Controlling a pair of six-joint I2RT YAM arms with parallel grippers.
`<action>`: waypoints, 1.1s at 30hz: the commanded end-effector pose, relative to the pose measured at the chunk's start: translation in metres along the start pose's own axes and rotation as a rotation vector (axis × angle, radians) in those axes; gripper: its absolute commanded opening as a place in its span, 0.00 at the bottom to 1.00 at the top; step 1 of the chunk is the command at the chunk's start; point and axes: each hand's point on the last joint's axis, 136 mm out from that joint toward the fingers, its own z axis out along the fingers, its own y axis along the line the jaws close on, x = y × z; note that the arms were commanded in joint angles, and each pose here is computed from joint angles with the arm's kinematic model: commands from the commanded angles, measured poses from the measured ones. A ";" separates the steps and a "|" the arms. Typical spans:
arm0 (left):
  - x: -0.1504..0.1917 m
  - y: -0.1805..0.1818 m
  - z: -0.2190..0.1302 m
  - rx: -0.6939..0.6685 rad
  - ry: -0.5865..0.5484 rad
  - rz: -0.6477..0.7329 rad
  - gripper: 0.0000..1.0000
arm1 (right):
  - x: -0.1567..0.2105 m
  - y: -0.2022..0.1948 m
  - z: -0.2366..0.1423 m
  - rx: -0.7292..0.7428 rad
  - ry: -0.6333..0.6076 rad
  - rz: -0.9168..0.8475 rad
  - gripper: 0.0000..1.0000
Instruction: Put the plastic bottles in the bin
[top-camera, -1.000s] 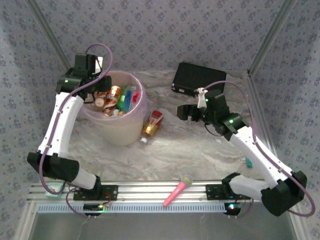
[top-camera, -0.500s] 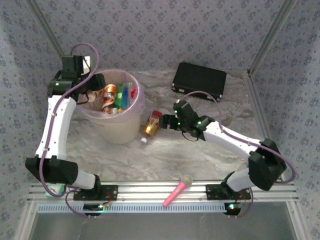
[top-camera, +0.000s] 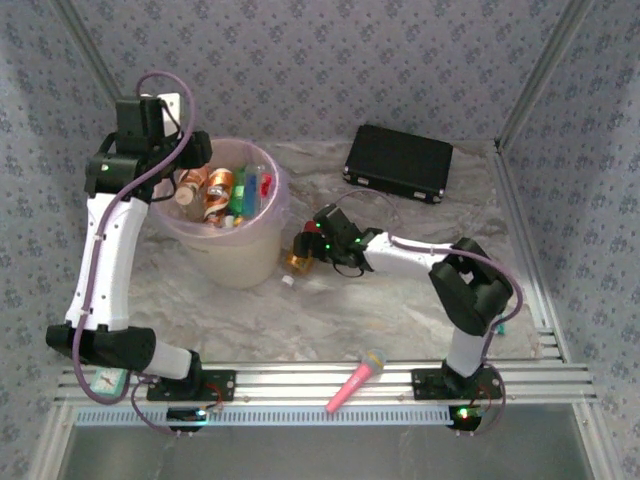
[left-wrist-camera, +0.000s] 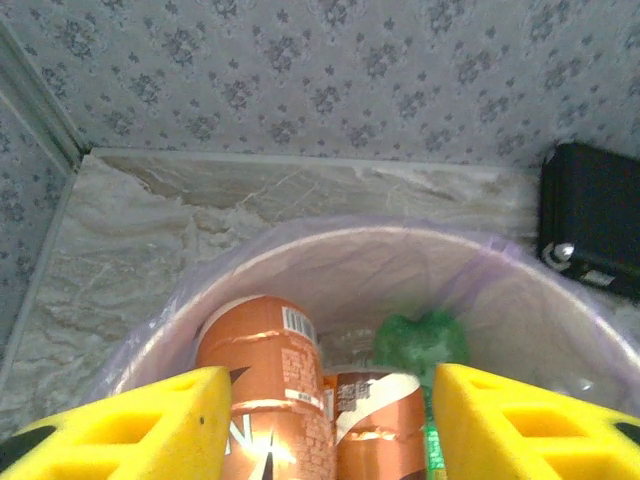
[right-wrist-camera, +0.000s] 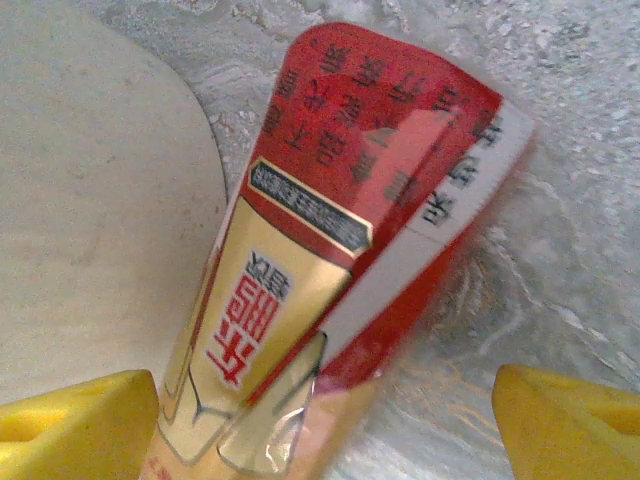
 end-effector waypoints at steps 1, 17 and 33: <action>0.025 0.011 0.005 -0.059 0.072 0.043 0.50 | -0.004 0.002 0.011 0.013 -0.010 0.032 0.89; 0.093 0.018 0.021 -0.062 0.181 -0.033 0.31 | -0.004 -0.092 -0.029 0.266 0.027 0.009 0.85; 0.082 0.002 0.014 -0.024 0.119 -0.055 0.53 | -0.008 -0.086 -0.085 0.283 -0.048 0.050 1.00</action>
